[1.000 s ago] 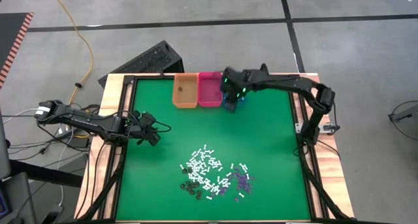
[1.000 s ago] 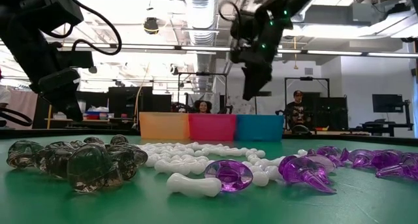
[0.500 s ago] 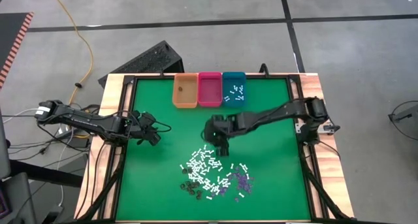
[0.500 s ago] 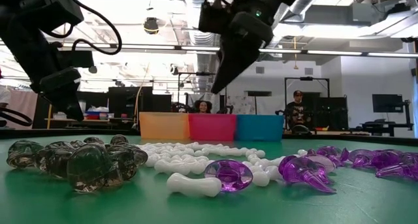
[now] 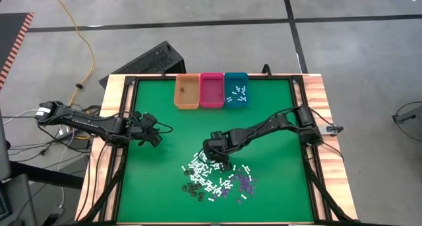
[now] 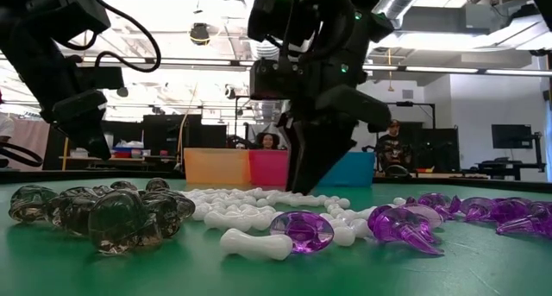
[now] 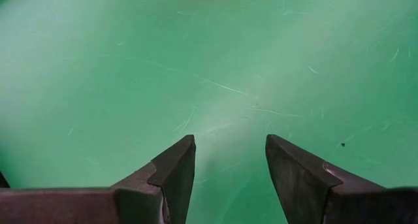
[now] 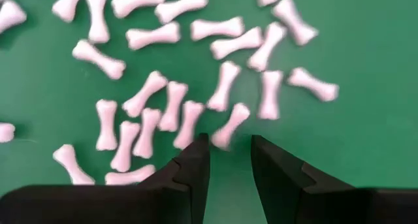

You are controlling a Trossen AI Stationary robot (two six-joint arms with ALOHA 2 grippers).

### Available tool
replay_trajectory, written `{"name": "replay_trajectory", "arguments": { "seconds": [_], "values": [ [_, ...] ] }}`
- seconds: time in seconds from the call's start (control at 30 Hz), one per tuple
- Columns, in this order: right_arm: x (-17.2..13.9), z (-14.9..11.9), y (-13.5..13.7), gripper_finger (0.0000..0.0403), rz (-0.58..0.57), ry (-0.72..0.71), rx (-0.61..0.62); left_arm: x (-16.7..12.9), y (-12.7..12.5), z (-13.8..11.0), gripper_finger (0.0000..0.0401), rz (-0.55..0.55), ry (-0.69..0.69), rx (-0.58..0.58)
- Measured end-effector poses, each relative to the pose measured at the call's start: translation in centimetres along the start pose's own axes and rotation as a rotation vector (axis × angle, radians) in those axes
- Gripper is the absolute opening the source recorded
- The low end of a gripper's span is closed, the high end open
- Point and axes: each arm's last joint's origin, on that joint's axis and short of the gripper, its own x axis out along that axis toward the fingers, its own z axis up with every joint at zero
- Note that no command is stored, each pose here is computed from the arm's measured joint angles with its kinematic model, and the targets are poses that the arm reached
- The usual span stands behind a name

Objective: Sort Halloween decoration
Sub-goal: Put the white bone toy into the blue bin

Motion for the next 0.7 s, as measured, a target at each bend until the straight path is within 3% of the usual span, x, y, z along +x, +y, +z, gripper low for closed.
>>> {"name": "replay_trajectory", "arguments": {
  "seconds": [0.33,0.7],
  "values": [
    [0.14,-0.05,-0.79,0.0137,-0.005,-0.004,0.034,0.0,-0.01,0.0,0.0179,-0.001,0.0,0.0],
    [0.18,-0.03,-0.8,0.0082,-0.006,-0.006,0.056,0.0,0.0,0.0,0.0179,0.0,0.0,0.001]
  ]
}}
